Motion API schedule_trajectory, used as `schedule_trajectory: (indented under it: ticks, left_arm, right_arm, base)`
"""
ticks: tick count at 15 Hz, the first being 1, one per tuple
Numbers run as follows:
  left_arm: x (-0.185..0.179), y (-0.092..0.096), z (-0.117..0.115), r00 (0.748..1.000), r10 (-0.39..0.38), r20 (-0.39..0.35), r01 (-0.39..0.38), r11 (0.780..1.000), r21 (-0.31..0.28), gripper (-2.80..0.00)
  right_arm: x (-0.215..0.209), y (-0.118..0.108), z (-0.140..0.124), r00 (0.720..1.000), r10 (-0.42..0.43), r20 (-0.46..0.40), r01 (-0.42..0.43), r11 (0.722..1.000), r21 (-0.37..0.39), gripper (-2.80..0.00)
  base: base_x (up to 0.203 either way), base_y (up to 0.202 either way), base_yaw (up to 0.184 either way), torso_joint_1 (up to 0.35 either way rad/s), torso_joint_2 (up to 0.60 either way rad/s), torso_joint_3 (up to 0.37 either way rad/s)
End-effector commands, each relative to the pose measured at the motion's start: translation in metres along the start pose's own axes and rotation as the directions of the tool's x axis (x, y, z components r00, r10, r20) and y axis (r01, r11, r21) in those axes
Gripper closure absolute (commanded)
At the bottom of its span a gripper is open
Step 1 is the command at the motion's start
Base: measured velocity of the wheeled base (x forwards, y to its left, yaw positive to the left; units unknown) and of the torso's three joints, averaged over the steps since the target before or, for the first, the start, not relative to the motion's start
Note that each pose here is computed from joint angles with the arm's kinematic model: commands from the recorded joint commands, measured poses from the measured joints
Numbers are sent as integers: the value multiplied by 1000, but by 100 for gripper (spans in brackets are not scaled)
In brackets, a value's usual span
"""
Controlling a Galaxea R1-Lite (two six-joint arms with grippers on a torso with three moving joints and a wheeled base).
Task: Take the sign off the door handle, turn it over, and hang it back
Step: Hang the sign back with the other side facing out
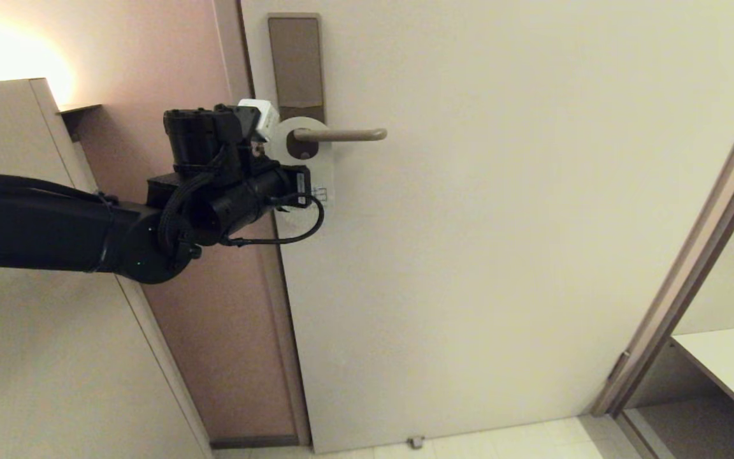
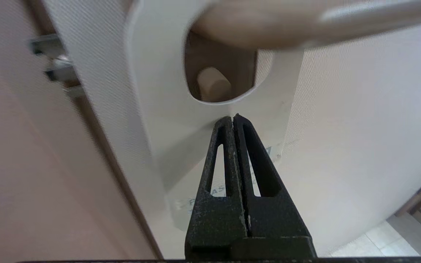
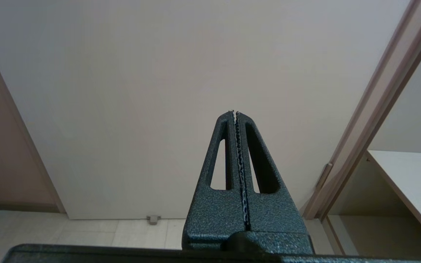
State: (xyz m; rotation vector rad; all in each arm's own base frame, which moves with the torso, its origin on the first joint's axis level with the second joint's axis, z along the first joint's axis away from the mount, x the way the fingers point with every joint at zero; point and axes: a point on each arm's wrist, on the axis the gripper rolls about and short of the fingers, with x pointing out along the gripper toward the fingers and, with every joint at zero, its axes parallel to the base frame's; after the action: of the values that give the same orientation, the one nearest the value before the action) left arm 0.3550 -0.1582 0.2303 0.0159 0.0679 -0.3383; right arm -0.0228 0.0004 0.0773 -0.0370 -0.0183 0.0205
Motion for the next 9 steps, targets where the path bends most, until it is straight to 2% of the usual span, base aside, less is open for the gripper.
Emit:
schedule_trajectory:
  ticks: [1,5,9]
  left_arm:
    - [-3,3,5,1000,13,15,-13,1000,0,0]
    - [-12,3,11,999,26,26,-26,1000,0,0]
    - [-32,4,0,999,24,-24,-24,1000,4,0]
  right_arm:
    - [0,0,0,1000,2,0,-2,1000,0,0]
    - [0,0,0,1000,1,1,-1,1000,0,0]
    - [0,0,0,1000,1,0,-1,1000,0,0]
  base:
    - [0,0,0,0,0,0]
    - [0,0,0,0,0,0]
    - [0,0,0,0,0,0]
